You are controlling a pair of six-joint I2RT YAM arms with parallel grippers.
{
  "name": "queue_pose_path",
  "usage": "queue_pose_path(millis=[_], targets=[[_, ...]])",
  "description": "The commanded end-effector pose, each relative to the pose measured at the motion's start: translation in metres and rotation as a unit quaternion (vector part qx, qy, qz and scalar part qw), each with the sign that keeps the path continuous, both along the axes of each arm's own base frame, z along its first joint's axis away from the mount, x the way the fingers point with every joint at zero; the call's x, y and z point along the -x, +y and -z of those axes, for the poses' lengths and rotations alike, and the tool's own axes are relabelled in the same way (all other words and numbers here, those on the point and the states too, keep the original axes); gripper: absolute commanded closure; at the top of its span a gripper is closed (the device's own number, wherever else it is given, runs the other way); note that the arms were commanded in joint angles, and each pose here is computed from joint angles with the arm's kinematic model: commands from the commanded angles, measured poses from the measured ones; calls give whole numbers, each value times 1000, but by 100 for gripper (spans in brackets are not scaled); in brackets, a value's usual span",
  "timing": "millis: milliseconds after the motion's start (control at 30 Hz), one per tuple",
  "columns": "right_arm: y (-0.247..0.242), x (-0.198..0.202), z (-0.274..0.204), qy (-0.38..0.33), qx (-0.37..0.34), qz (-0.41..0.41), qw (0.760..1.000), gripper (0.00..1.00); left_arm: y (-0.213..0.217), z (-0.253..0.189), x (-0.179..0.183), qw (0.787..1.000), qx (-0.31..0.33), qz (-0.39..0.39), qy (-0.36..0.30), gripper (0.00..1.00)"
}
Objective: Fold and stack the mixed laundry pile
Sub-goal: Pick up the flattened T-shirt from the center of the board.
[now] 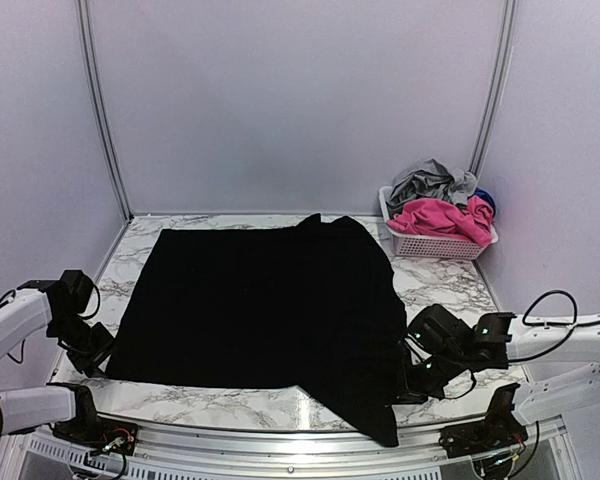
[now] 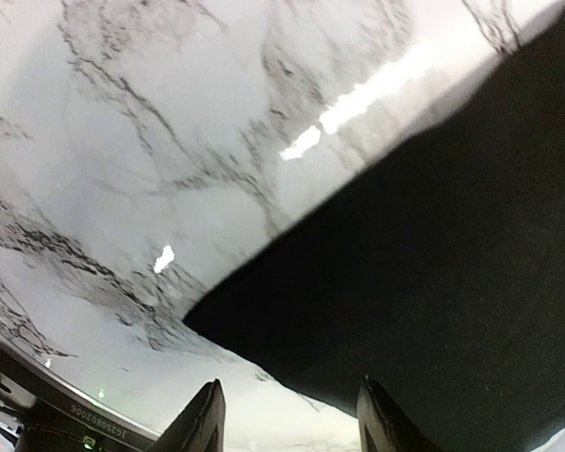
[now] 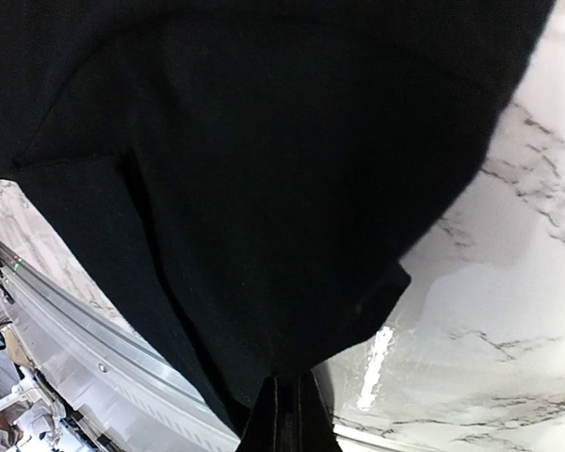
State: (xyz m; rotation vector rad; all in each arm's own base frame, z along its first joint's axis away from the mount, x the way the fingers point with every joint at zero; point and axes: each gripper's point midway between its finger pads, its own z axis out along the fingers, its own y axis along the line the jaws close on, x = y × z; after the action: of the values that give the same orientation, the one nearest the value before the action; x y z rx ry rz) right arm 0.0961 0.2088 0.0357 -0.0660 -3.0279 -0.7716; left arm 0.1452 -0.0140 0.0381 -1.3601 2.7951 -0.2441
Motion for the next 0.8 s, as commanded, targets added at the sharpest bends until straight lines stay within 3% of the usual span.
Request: queue_pose_path(millis=[0,200,333,767], targets=[[-7,-3,-3,-11,11,23,1000,100,9,3,3,1000,-16,-4,20,51],[-4,-8,-8,-19,11,25,999,100,15,11,10,998,-34,-30,50,56],[-4,-8,-8,-19,11,27,999,100,20,15,11,996,-48,-52,55,68],[1,-12,-16,-28,0,23,999,100,22,30,21,994,-54,-66,75,72]])
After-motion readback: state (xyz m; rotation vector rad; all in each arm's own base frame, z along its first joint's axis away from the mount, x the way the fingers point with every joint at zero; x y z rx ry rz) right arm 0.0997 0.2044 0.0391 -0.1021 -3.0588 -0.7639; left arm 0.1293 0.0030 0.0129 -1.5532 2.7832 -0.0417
